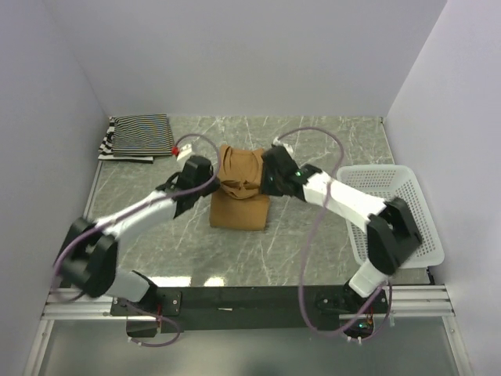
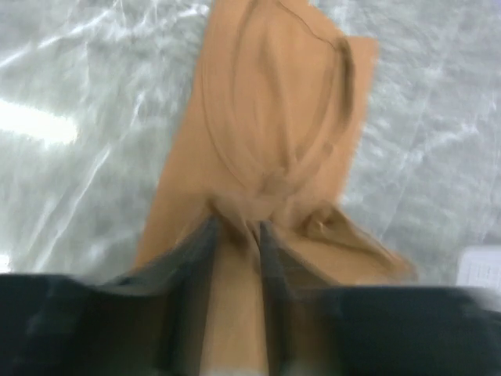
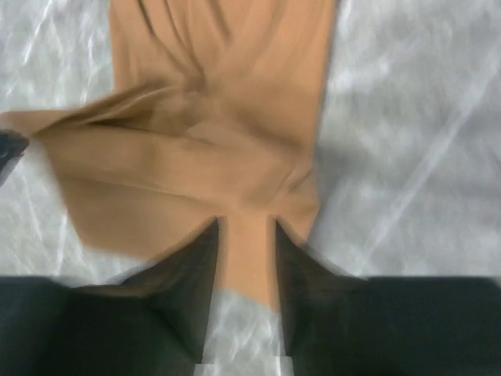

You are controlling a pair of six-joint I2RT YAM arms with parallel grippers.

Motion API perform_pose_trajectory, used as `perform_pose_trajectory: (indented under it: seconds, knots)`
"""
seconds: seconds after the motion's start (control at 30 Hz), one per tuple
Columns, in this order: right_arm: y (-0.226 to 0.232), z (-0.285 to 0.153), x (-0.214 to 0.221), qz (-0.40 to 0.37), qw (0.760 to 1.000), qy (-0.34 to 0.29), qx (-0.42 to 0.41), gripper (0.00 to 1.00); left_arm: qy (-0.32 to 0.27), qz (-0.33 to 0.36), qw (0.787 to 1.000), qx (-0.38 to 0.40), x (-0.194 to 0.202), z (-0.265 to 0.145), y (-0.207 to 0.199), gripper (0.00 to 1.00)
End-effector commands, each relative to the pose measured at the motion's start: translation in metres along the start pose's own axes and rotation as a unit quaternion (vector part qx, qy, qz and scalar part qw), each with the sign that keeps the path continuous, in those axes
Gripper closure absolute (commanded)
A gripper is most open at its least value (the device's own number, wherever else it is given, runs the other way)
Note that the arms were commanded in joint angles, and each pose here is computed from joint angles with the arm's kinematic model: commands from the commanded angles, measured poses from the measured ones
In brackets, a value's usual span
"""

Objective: Fold and stack the tank tops
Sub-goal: Fold the tank top

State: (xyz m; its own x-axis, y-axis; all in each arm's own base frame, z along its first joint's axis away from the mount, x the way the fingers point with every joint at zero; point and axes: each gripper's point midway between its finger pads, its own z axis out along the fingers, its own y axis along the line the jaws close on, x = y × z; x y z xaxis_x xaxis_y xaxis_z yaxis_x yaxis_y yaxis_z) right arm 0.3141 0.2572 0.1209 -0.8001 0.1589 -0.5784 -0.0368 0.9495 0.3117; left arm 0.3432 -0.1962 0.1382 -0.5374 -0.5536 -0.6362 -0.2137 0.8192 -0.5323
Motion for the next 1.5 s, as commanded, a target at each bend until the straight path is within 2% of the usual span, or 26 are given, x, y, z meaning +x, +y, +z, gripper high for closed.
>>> perform_pose_trajectory:
  seconds: [0.0, 0.07, 0.1, 0.23, 0.3, 0.4, 0.53, 0.63, 0.8, 1.1, 1.23, 1.47]
  knots:
    - [0.020, 0.023, -0.030, -0.033, 0.999, 0.006, -0.037, 0.54, 0.032, 0.029, 0.997, 0.062, -0.015, 0.049, -0.026, 0.62]
    - [0.020, 0.035, -0.040, -0.035, 0.999, 0.002, -0.029, 0.47, 0.039, 0.032, 0.997, 0.056, -0.017, 0.060, -0.023, 0.54]
    - [0.020, 0.035, -0.042, -0.036, 0.999, 0.001, -0.028, 0.42, 0.033, 0.031, 0.997, 0.056, -0.023, 0.061, -0.022, 0.47]
    - [0.005, 0.026, -0.039, -0.024, 1.000, -0.008, -0.013, 0.42, 0.019, 0.016, 0.997, 0.068, -0.038, 0.041, -0.020, 0.41]
    - [-0.002, 0.023, -0.032, -0.006, 1.000, -0.011, -0.008, 0.44, 0.017, -0.005, 0.998, 0.062, -0.038, 0.025, -0.014, 0.43]
    - [-0.014, 0.017, -0.005, 0.007, 1.000, 0.003, -0.002, 0.47, 0.040, -0.018, 0.998, 0.055, -0.018, 0.008, 0.002, 0.50]
    - [-0.030, 0.007, 0.045, 0.020, 1.000, 0.020, -0.004, 0.48, 0.064, -0.040, 0.997, 0.019, 0.019, -0.011, 0.038, 0.49]
    - [-0.030, 0.004, 0.063, 0.043, 0.998, 0.021, -0.030, 0.48, 0.077, -0.053, 0.995, 0.040, 0.045, -0.023, 0.053, 0.44]
    - [-0.026, 0.002, 0.066, 0.056, 0.998, 0.015, -0.036, 0.48, 0.099, -0.059, 0.992, 0.051, 0.068, -0.023, 0.064, 0.43]
    - [-0.016, -0.008, 0.061, 0.087, 0.994, -0.012, -0.058, 0.47, 0.097, -0.082, 0.989, 0.074, 0.073, -0.023, 0.061, 0.43]
    - [-0.013, 0.002, 0.062, 0.081, 0.996, -0.002, -0.044, 0.47, 0.100, -0.081, 0.990, 0.054, 0.075, -0.015, 0.065, 0.45]
    - [-0.027, 0.028, 0.087, 0.063, 0.998, 0.031, -0.003, 0.48, 0.123, -0.079, 0.989, -0.020, 0.094, 0.000, 0.093, 0.57]
